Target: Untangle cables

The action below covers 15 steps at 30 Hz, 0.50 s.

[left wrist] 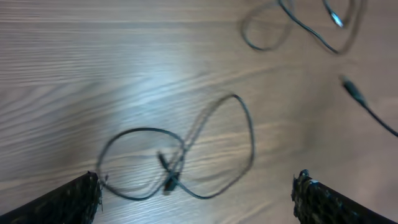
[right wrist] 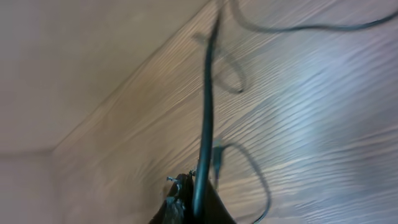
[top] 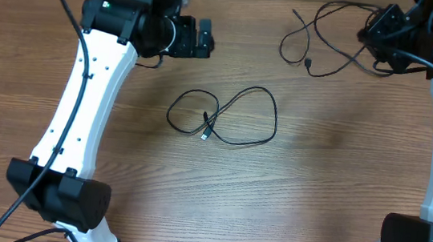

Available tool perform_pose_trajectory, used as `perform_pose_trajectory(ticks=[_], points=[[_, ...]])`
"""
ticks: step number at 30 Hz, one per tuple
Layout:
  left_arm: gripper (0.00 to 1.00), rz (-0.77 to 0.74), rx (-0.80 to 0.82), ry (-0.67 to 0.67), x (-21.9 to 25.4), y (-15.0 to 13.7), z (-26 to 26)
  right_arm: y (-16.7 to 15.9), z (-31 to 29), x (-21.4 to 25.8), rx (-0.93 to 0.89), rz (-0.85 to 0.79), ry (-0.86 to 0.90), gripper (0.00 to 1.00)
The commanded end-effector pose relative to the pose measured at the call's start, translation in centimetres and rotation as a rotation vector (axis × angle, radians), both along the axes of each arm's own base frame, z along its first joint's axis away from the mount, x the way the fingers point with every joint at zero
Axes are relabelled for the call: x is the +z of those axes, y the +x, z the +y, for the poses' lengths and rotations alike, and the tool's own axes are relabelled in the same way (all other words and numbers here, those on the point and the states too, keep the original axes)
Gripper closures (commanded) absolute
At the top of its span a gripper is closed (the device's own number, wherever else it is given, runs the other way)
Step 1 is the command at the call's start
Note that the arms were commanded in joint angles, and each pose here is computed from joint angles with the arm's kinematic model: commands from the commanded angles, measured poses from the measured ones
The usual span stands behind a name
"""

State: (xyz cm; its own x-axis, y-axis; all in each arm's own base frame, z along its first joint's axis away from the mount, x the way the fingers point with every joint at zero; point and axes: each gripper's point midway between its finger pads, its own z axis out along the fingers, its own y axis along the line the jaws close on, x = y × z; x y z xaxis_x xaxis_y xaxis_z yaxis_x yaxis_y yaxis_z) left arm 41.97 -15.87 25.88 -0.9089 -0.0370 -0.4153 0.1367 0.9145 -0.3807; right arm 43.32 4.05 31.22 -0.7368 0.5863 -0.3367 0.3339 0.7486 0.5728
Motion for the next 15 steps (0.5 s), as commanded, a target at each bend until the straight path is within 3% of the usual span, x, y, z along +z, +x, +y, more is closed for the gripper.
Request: perform_pose_trajectory(ticks=[1, 5, 11, 15], points=[[0.00, 0.031, -0.139, -0.043, -1.7, -0.3, -3.5, -0.9, 4.4, 1.8, 0.260, -0.078, 0.116, 0.96], [0.00, 0.059, -0.162, -0.036, -3.4, 0.0, -4.7, -2.2, 7.9, 2.7, 0.461, -0.142, 0.147, 0.96], [0.00, 0.100, -0.165, -0.032, -5.1, 0.2, -5.2, -3.8, 11.9, 2.9, 0.594, -0.150, 0.168, 0.96], [0.00, 0.095, -0.175, -0.025, -5.2, 0.2, -5.1, -6.3, 15.7, 4.6, 0.810, -0.233, 0.254, 0.96]])
